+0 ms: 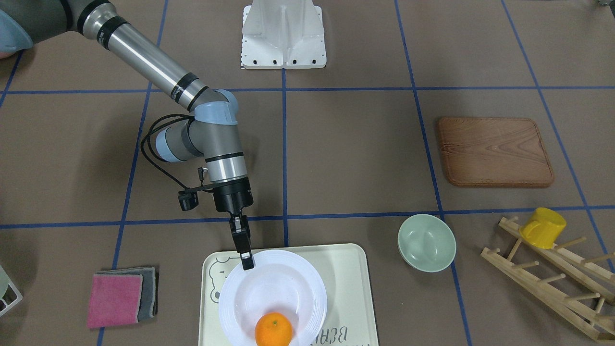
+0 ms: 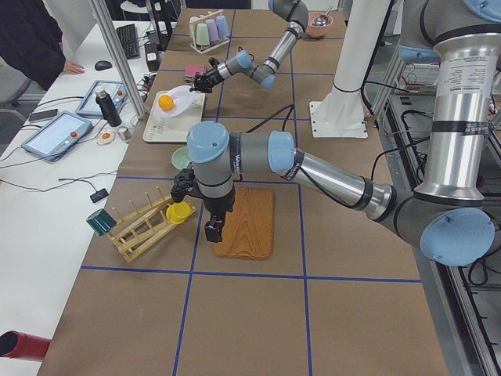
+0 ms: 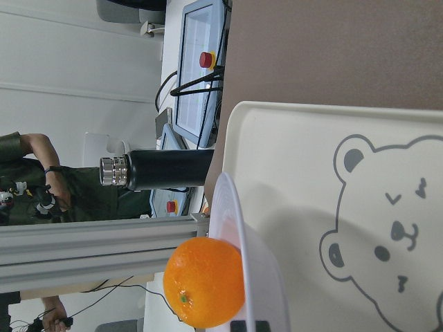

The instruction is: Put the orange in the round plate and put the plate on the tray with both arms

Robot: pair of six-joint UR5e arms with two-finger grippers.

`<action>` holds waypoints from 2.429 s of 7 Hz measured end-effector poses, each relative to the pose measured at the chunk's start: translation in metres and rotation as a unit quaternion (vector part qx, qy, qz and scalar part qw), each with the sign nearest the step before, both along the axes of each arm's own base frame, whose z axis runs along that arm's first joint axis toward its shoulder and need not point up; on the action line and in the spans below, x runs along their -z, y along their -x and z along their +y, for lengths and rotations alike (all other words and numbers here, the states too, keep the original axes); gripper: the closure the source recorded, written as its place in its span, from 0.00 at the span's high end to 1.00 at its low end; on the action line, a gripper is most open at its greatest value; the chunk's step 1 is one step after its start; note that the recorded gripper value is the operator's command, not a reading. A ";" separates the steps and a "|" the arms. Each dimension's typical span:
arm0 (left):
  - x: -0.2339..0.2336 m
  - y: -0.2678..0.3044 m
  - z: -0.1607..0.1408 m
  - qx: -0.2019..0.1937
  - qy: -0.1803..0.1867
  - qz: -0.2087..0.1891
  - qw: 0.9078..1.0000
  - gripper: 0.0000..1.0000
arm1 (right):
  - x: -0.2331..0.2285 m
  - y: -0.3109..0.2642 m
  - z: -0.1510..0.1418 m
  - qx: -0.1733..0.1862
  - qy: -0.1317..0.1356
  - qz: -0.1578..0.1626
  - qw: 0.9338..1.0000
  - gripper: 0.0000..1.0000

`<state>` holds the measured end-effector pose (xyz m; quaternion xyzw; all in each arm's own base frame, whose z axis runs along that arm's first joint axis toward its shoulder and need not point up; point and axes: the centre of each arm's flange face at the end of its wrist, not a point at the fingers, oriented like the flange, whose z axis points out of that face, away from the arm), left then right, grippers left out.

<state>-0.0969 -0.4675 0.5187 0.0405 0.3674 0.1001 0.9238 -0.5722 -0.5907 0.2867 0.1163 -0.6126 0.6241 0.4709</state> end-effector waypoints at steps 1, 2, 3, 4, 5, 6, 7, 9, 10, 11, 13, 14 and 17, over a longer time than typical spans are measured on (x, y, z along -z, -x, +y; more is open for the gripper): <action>0.000 0.000 0.000 0.000 -0.001 0.000 1.000 0.99 | -0.004 0.003 -0.003 0.002 0.006 0.007 1.000 0.73; 0.001 0.000 0.000 0.000 -0.002 0.000 1.000 0.99 | -0.006 0.006 -0.004 0.004 0.012 0.018 1.000 0.89; 0.002 0.000 0.000 0.000 -0.003 0.000 1.000 0.99 | -0.006 0.008 -0.005 0.009 0.016 0.033 0.999 0.99; 0.003 0.000 0.000 0.000 -0.003 0.000 1.000 0.99 | -0.001 0.009 -0.004 0.019 0.014 0.049 0.998 1.00; 0.003 0.000 0.000 0.000 -0.003 0.000 1.000 0.99 | 0.011 0.009 -0.003 0.037 0.007 0.078 0.996 1.00; 0.003 0.000 0.000 0.000 -0.003 -0.001 1.000 0.99 | 0.027 0.006 0.000 0.074 -0.006 0.130 0.989 1.00; 0.003 0.000 0.000 0.000 -0.002 -0.001 1.000 0.99 | 0.044 -0.004 0.001 0.124 -0.020 0.192 0.973 1.00; 0.002 0.000 0.000 0.001 -0.001 -0.001 1.000 0.99 | 0.063 -0.054 -0.009 0.240 -0.038 0.305 0.921 1.00; 0.002 0.000 0.001 0.001 -0.001 -0.001 1.000 0.99 | 0.059 -0.096 -0.017 0.302 -0.050 0.357 0.883 1.00; 0.002 0.000 0.000 0.000 -0.002 -0.001 1.000 0.99 | 0.042 -0.152 -0.029 0.364 -0.064 0.405 0.836 1.00; 0.002 -0.001 0.001 0.000 -0.001 -0.001 1.000 0.99 | -0.015 -0.283 -0.050 0.464 -0.106 0.470 0.744 1.00; -0.001 -0.001 0.004 -0.001 0.000 -0.001 1.000 0.99 | -0.052 -0.352 -0.050 0.504 -0.133 0.492 0.698 1.00; -0.036 -0.004 0.008 -0.005 0.001 0.000 1.000 0.99 | -0.172 -0.522 -0.003 0.570 -0.183 0.504 0.622 1.00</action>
